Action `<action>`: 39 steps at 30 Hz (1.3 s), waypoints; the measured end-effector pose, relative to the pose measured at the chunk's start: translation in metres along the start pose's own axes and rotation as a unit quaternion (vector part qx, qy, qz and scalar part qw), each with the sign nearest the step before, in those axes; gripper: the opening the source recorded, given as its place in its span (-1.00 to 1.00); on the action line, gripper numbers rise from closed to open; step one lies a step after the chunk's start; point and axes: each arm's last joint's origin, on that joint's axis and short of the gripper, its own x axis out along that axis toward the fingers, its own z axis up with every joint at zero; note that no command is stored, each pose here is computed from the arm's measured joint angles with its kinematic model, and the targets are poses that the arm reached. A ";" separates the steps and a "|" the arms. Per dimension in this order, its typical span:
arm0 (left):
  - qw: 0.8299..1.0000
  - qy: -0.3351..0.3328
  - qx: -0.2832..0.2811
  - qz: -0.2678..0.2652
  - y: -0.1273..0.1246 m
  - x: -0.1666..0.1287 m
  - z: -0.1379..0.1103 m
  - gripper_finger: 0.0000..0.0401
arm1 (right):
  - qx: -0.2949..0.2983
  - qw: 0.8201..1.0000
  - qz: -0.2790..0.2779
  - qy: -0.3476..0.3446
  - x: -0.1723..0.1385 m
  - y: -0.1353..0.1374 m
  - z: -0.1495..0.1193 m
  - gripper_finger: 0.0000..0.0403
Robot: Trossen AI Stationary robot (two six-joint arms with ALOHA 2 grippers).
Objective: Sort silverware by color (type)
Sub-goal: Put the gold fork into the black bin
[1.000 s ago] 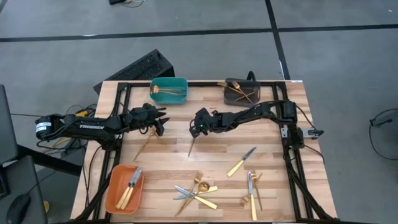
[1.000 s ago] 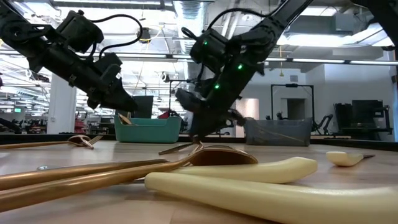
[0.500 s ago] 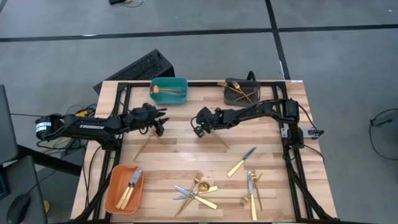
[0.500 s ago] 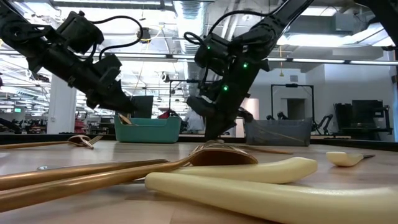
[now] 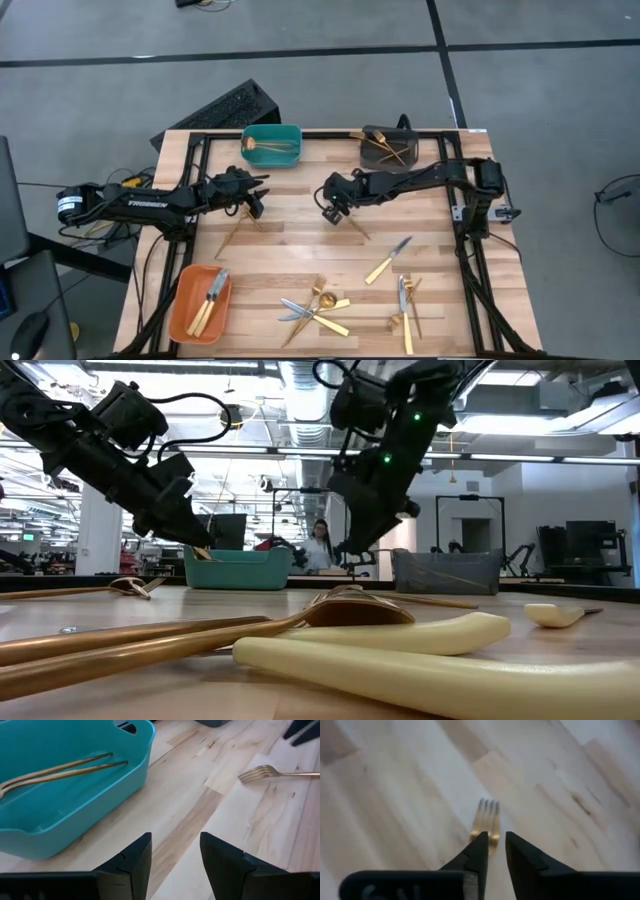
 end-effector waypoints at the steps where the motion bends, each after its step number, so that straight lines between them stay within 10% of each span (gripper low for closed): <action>1: 1.000 0.000 0.000 0.000 0.000 0.000 0.000 -0.24 | -0.004 1.000 0.001 0.006 -0.001 0.001 -0.002 -0.48; 20: 1.000 0.015 0.005 0.011 0.001 0.000 -0.003 -0.24 | -0.030 0.994 0.012 0.102 0.051 0.003 -0.027 -0.39; 28: 1.000 0.015 0.006 0.014 0.001 0.000 -0.003 -0.24 | -0.025 0.995 0.024 0.092 0.040 0.002 -0.022 -0.66; 39: 1.000 0.016 0.006 0.015 0.001 0.000 -0.004 -0.24 | -0.003 0.997 0.019 0.075 0.011 -0.018 -0.006 -0.47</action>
